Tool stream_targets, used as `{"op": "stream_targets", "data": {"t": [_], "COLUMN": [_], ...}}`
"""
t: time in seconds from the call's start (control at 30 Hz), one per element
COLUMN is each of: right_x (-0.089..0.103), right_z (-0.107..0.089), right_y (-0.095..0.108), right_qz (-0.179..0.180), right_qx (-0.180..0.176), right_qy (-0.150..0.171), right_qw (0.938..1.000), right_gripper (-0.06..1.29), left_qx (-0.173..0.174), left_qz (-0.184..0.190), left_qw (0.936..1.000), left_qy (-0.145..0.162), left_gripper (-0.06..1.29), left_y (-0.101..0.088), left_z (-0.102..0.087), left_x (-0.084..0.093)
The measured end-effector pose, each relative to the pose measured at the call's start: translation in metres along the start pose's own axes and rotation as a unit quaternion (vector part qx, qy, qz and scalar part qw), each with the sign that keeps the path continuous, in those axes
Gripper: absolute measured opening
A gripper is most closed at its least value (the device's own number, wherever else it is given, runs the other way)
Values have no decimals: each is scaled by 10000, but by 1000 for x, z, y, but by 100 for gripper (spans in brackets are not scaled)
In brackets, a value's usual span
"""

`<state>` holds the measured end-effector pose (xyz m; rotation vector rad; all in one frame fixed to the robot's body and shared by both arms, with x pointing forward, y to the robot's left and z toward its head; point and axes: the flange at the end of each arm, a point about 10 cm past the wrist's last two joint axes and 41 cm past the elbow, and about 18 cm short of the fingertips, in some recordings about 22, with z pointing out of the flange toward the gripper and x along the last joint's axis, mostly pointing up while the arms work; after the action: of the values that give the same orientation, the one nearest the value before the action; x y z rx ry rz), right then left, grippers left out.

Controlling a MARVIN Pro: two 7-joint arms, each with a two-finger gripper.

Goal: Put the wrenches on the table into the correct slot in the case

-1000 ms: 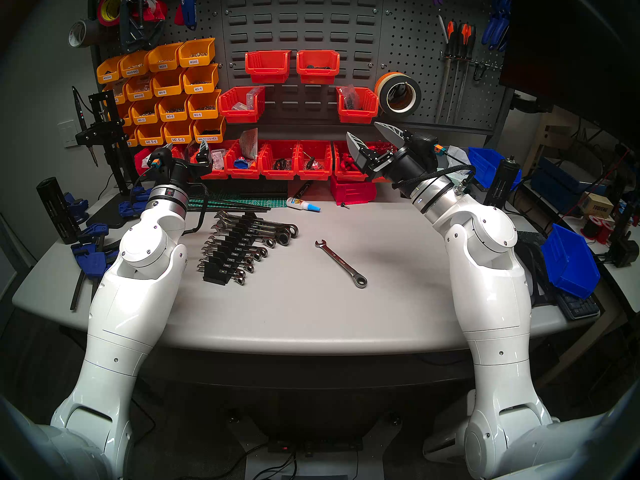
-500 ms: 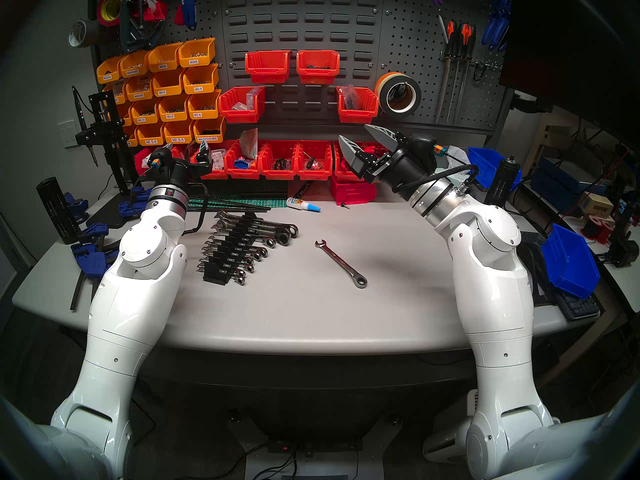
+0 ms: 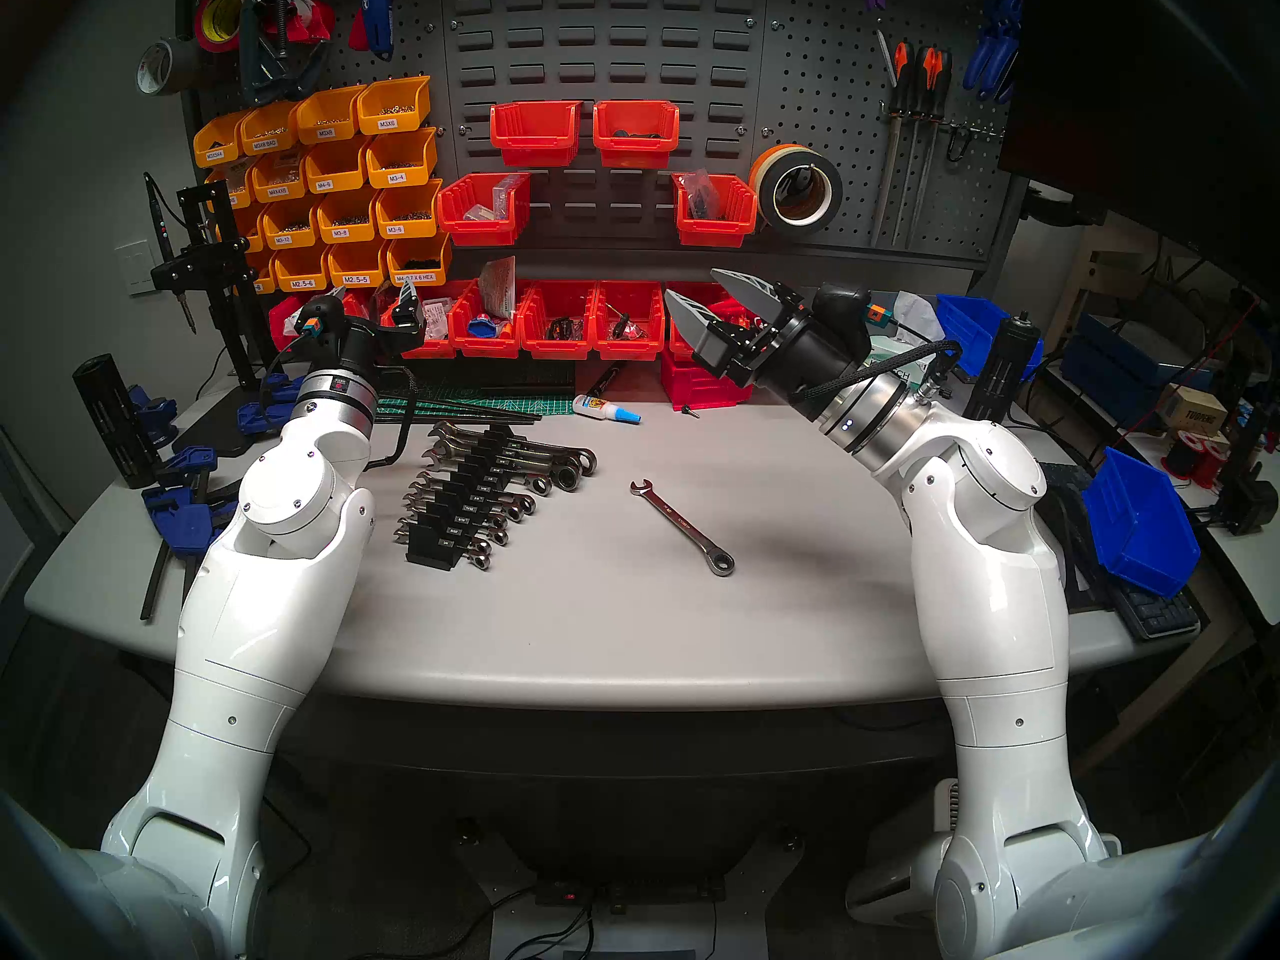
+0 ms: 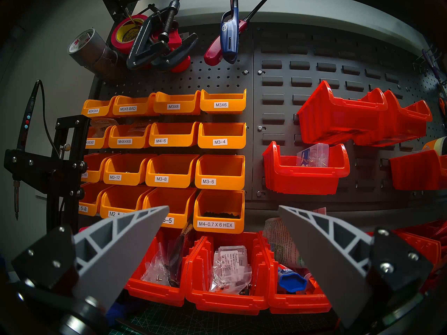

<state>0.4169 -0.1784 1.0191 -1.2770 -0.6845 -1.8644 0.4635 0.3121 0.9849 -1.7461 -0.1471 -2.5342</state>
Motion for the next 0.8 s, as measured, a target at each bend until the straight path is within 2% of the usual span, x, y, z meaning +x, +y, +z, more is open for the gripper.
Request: {"op": "stream_targets", "data": {"t": [0.27, 0.5, 0.8], "right_x": [-4, -7, -11], "right_z": [-5, -10, -16], "right_y": [-6, -12, -18], "right_qz": [213, 255, 338], "right_qx": [272, 595, 807], "right_qy": [-156, -354, -533], "right_qw": [9993, 9973, 9947], "right_gripper": [122, 122, 122], "left_qx": [0, 0, 0], "left_qz": [0, 0, 0], "left_qw": [10000, 10000, 10000], "left_qy": [0, -1, -1], "left_gripper": [124, 124, 124], "left_y": [0, 0, 0], "left_z": [0, 0, 0], "left_x": [0, 0, 0]}}
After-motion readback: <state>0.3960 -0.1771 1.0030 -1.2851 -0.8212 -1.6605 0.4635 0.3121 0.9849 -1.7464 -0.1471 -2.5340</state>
